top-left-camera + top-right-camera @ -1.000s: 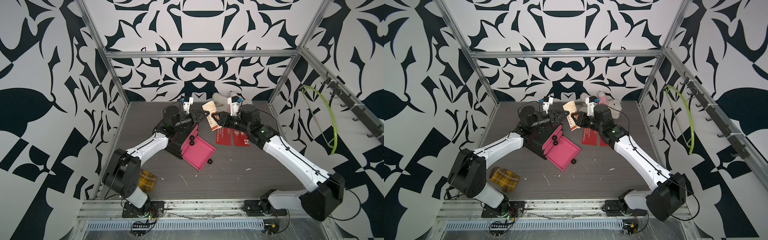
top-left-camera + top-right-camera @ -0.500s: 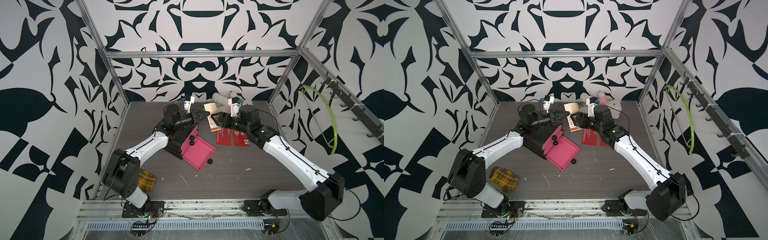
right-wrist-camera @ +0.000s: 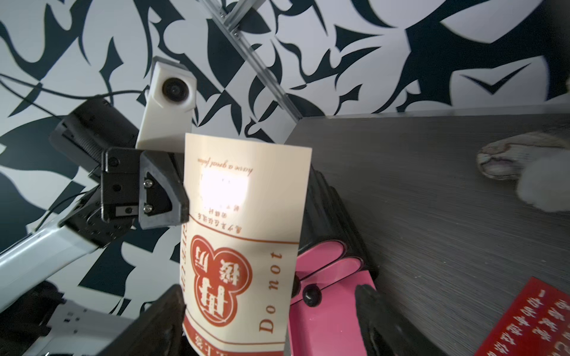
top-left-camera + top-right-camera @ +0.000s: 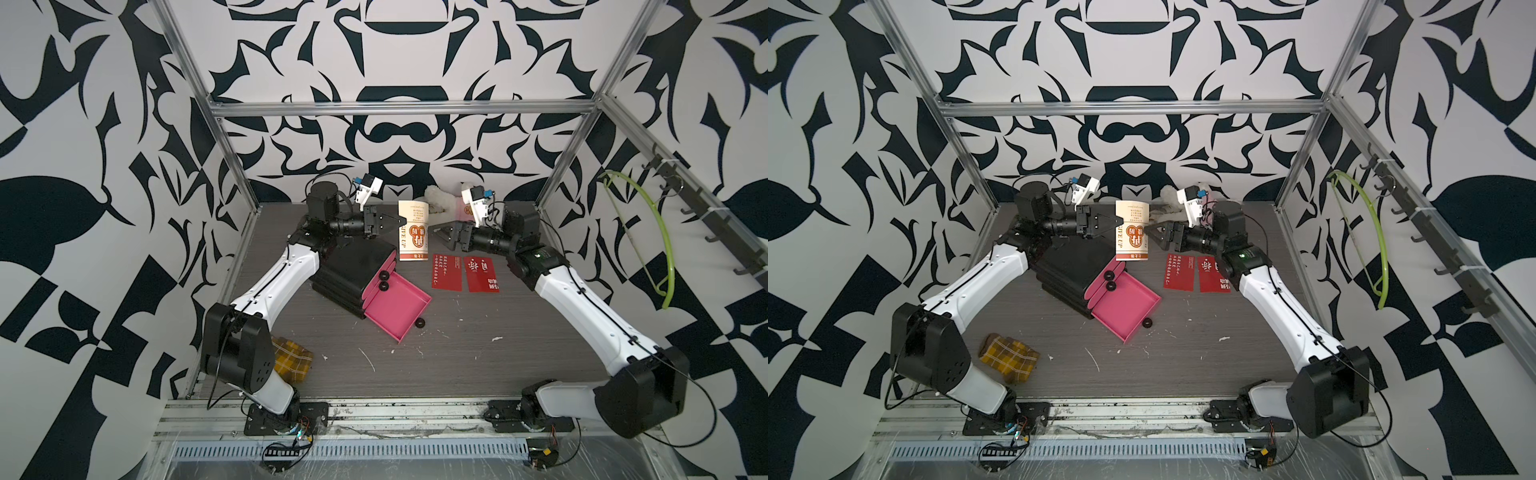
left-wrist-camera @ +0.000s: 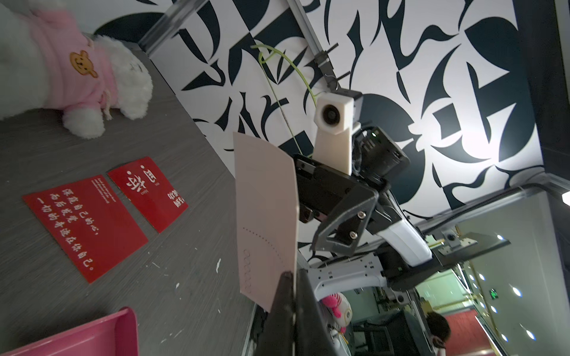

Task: Take the postcards out of the drawer
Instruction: Pick up the postcard from the drawer.

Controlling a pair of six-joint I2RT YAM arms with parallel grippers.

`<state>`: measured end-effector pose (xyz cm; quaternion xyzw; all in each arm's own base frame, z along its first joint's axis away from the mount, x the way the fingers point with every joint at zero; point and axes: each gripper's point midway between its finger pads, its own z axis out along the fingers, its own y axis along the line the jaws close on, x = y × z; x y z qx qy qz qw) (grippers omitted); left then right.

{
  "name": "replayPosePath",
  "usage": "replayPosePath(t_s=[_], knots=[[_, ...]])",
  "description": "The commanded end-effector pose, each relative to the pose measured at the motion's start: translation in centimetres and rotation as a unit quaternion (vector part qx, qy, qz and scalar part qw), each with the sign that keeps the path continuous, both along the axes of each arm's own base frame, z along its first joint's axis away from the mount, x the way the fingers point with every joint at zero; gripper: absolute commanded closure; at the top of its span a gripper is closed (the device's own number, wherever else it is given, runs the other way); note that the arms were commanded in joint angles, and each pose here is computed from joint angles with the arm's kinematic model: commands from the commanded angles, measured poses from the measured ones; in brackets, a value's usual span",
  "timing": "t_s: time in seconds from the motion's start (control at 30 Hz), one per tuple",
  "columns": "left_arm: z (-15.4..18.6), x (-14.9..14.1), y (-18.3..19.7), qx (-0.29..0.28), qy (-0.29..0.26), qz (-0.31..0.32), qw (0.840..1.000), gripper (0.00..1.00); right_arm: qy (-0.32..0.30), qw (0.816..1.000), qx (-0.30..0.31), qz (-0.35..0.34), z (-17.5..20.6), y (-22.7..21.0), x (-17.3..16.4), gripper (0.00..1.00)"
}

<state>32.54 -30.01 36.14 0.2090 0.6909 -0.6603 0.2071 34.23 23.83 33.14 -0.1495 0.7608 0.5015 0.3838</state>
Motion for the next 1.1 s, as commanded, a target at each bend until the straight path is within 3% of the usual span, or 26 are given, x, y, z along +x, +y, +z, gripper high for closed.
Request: replayPosePath(t_s=[0.0,0.27,0.4,0.63,0.77,0.93,1.03,1.07], knots=[[2.0,-3.4,0.5,-0.012,-0.026,-0.075,0.997,1.0,-0.041,0.994,0.047,0.094,2.1,1.7,-2.0,0.11],[2.3,-3.7,0.4,-0.016,-0.037,-0.09,0.995,1.0,-0.048,0.988,0.075,0.127,2.3,2.5,-2.3,0.13],[1.9,-3.1,0.3,-0.014,-0.032,-0.079,0.996,1.0,-0.05,0.985,0.089,0.137,2.7,3.1,-2.5,0.2],[-0.2,-1.3,0.2,0.023,-0.016,-0.027,0.999,1.0,-0.034,0.989,0.093,0.11,2.3,3.2,-1.8,0.6],[-0.8,-1.1,0.2,0.034,-0.015,-0.017,0.999,1.0,-0.009,0.992,0.087,0.086,1.4,3.1,-0.7,0.99],[-1.5,-1.1,0.0,0.041,-0.012,-0.014,0.999,1.0,0.012,0.994,0.087,0.059,0.6,3.1,0.6,1.0],[-1.8,-0.7,0.1,0.052,-0.014,0.001,0.999,0.7,0.029,0.995,0.076,0.049,-0.3,3.0,1.0,1.0],[-1.9,-0.6,0.2,0.062,-0.019,0.011,0.998,0.54,0.034,0.996,0.066,0.044,-0.7,2.9,1.0,1.0]])
